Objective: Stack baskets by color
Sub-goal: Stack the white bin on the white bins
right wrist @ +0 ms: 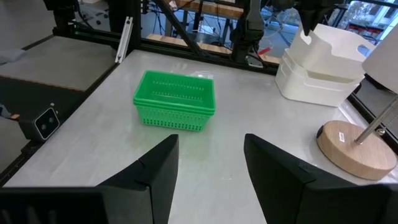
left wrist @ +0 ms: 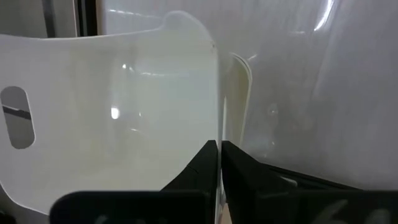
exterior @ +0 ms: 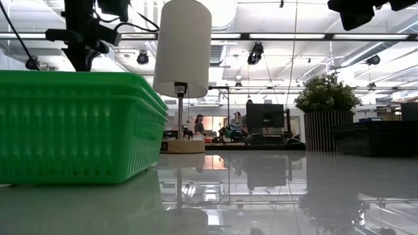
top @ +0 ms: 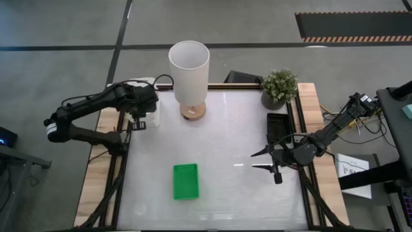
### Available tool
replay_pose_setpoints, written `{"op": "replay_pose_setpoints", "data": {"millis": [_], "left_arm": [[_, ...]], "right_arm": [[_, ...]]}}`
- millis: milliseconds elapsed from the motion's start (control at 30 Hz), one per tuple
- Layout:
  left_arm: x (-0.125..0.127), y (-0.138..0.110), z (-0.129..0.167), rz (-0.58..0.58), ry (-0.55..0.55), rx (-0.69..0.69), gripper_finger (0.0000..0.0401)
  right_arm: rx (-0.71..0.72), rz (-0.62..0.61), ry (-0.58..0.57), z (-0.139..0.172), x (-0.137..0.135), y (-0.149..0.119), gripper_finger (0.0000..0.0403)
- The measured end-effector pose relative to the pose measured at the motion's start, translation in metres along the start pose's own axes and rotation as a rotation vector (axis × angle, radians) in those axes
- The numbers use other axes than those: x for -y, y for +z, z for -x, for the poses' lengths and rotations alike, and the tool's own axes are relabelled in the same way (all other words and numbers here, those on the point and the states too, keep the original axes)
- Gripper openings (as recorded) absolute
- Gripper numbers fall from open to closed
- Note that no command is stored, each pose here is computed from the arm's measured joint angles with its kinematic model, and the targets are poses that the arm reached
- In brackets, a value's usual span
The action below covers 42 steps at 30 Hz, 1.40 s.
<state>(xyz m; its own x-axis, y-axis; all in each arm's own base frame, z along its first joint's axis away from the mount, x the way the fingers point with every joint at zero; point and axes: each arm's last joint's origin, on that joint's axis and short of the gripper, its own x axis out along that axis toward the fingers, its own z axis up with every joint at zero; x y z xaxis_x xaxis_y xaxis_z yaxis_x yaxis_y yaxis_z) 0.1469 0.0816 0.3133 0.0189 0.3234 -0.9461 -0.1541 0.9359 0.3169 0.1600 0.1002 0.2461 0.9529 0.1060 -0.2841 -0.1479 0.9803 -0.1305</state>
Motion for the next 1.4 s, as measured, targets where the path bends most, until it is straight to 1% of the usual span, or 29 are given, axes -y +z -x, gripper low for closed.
{"op": "replay_pose_setpoints", "data": {"millis": [367,600,667,767,1200,1300,1400], "left_arm": [[0.0001,0.0001,-0.0002,-0.018,-0.001,-0.003,0.0000],[0.0020,-0.0067,0.0012,-0.033,-0.018,-0.047,0.0000],[0.0020,-0.0075,0.0022,-0.041,-0.015,-0.038,0.0000],[0.0025,-0.0083,0.0031,-0.082,-0.030,-0.027,0.0000],[0.0017,-0.0036,0.0011,-0.075,-0.029,-0.008,0.0000],[0.0016,-0.0035,0.0011,-0.073,-0.028,-0.007,0.0013],[0.0016,-0.0035,0.0011,-0.072,-0.028,-0.008,0.0040]], "right_arm": [[0.000,0.001,0.000,0.0000,0.0000,0.0001,0.0176],[0.001,0.002,0.000,0.0000,0.0001,0.0002,0.0176],[0.001,0.002,0.000,0.0000,0.0000,0.0002,0.0176],[0.000,0.003,0.000,0.0000,0.0001,0.0001,0.0176],[0.000,0.000,0.000,0.0000,0.0000,0.0001,0.0176],[0.001,0.000,0.000,0.0000,0.0001,0.0002,0.0176],[0.001,0.000,0.000,0.0000,0.0000,0.0002,0.0176]]}}
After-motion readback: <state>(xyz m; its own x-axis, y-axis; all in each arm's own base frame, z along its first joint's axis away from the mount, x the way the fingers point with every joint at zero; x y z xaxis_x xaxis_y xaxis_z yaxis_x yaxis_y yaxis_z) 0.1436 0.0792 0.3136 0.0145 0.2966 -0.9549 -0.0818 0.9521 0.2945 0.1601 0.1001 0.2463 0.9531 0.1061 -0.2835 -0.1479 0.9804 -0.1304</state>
